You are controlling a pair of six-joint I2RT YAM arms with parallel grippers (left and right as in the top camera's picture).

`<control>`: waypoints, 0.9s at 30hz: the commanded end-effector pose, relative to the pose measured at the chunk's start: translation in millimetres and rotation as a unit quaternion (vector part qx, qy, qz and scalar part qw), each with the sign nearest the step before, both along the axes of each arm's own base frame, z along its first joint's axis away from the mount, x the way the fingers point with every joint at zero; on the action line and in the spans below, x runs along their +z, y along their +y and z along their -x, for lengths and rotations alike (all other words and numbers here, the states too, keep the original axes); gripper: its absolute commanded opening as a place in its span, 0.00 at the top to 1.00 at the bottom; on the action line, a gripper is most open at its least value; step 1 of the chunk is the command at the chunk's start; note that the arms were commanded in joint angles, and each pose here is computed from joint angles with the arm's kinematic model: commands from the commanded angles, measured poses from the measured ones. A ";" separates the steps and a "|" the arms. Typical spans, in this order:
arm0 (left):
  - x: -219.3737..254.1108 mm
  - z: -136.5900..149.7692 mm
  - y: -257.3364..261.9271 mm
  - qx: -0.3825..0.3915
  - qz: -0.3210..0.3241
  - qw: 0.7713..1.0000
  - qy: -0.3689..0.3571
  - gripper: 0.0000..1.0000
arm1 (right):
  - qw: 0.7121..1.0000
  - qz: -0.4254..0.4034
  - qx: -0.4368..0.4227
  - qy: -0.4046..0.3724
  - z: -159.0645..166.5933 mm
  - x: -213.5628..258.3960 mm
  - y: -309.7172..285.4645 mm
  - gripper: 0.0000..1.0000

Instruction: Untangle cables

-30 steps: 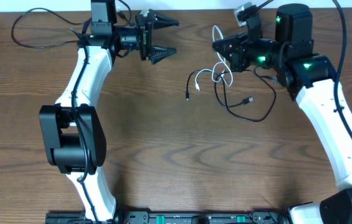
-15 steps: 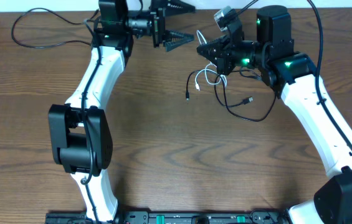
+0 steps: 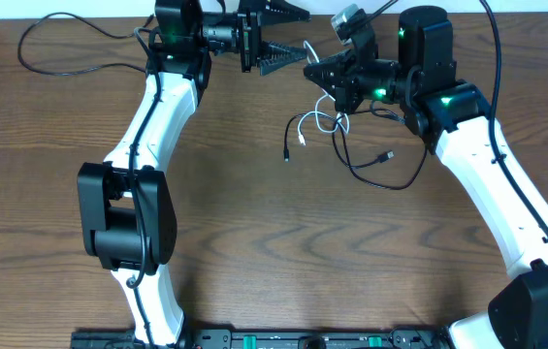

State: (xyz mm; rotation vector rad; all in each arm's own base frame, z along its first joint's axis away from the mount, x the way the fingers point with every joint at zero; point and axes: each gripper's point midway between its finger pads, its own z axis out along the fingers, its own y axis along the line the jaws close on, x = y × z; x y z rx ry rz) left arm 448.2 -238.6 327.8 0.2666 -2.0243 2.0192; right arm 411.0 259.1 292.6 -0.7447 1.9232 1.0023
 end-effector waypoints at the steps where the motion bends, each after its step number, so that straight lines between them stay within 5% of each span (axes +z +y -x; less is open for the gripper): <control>1: 12.0 4.0 2.4 -0.004 0.002 1.000 -0.013 0.38 | 1.000 -0.002 -0.002 0.002 -0.8 2.2 2.9 0.99; 6: 12.0 4.0 2.4 -0.004 0.002 1.000 -0.013 0.50 | 1.000 -0.006 -0.002 0.008 -0.3 2.4 3.2 0.99; 27: 12.0 4.1 2.4 -0.004 0.002 1.000 -0.014 0.49 | 0.999 -0.022 0.025 0.009 10.2 8.5 17.1 0.99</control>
